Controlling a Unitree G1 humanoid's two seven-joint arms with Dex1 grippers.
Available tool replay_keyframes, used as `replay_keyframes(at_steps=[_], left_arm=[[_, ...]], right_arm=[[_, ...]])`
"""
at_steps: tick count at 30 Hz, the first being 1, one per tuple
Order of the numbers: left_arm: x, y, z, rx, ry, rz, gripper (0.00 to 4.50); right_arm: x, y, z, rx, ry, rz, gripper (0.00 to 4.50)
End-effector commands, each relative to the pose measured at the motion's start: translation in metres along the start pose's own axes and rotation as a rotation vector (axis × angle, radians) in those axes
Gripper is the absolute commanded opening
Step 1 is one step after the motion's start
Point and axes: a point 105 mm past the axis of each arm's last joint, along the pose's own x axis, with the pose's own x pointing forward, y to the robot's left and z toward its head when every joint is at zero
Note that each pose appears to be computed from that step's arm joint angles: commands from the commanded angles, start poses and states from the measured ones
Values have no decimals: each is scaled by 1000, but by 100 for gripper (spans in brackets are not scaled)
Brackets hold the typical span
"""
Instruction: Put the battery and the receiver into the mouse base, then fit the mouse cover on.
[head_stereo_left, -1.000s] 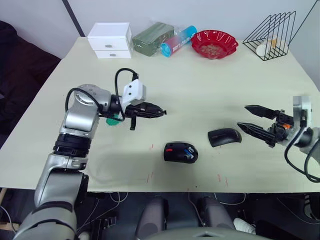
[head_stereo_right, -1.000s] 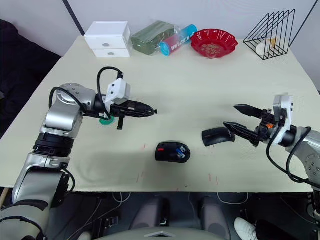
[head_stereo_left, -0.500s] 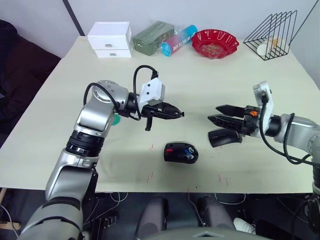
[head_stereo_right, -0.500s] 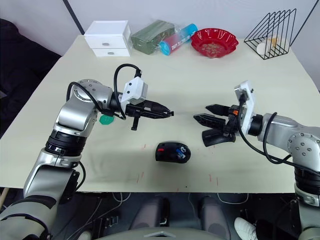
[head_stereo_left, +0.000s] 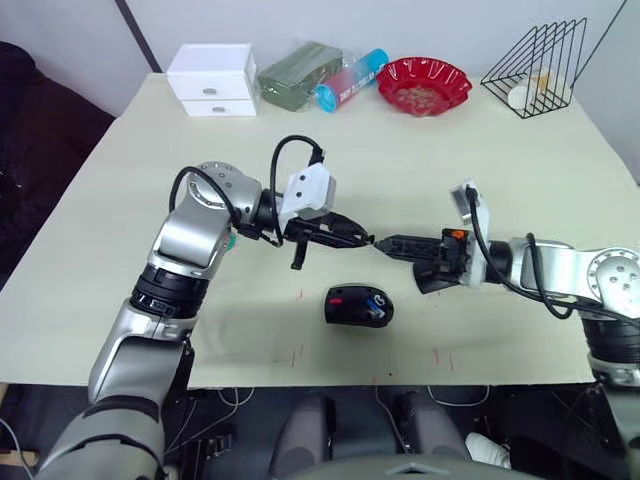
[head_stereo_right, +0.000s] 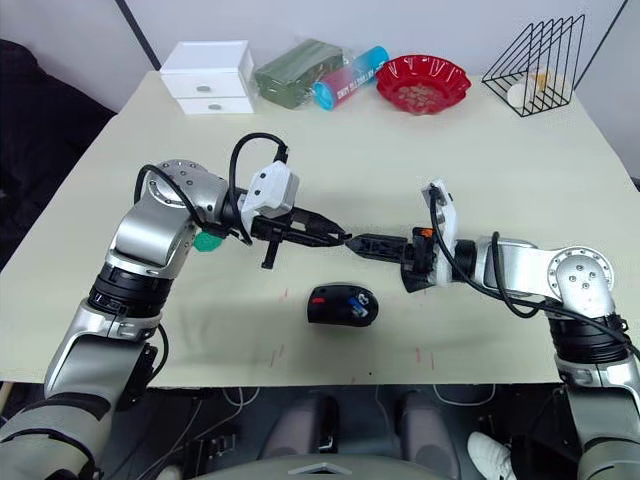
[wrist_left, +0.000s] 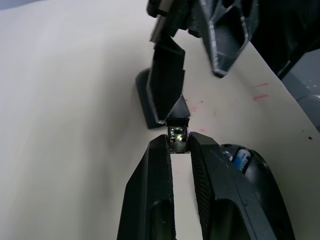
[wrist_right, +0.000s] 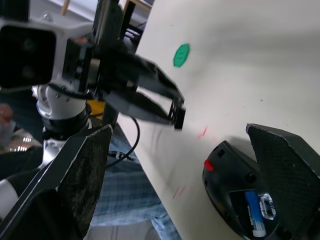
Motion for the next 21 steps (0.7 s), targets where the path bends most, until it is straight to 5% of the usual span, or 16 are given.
replay_keyframes(at_steps=[1, 6, 10, 17, 21], left_arm=[[-1, -4, 9, 52, -10, -13, 2], [0, -5, 9, 53, -11, -16, 2], [-1, -6, 7, 53, -9, -20, 2], [0, -5, 7, 64, -5, -19, 2], [0, -6, 6, 64, -2, -21, 2]], right_arm=[[2, 11, 2, -19, -3, 21, 450], [6, 9, -1, 0, -5, 9, 450], [5, 6, -2, 12, -7, -8, 338], [3, 2, -5, 12, 6, -22, 9], [1, 0, -6, -2, 23, -38, 3]])
